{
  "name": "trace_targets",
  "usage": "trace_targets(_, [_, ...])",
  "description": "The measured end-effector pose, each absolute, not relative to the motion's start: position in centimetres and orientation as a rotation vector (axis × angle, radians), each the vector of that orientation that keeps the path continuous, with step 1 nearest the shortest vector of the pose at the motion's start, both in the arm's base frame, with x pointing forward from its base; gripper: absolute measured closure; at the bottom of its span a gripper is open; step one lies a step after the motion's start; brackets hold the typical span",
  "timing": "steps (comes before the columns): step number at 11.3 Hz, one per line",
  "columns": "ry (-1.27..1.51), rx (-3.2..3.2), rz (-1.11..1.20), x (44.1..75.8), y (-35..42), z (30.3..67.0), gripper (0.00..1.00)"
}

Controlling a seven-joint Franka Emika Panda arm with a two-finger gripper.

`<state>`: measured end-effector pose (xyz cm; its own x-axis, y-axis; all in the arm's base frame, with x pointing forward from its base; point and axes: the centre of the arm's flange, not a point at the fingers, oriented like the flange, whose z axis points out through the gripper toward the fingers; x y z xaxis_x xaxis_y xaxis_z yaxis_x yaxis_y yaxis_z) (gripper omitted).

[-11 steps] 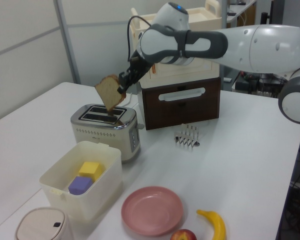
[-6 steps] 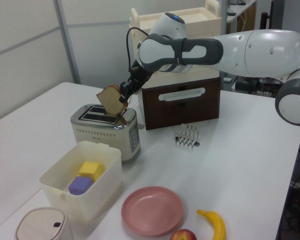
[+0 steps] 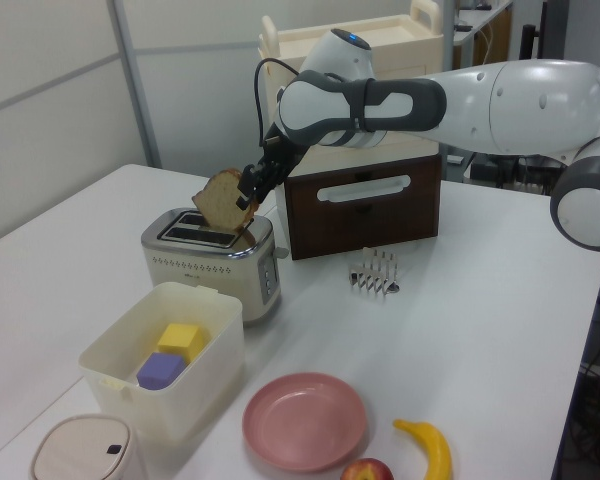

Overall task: Put the bread in the toaster
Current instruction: 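Lower the bread slice into a toaster slot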

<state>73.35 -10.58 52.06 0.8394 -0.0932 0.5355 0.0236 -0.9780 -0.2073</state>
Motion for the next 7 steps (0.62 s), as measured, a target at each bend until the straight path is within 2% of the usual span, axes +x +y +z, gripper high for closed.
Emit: trace_targets(7, [0.046, -2.823, -0.861, 73.0, -11.2, 53.2, 0.35])
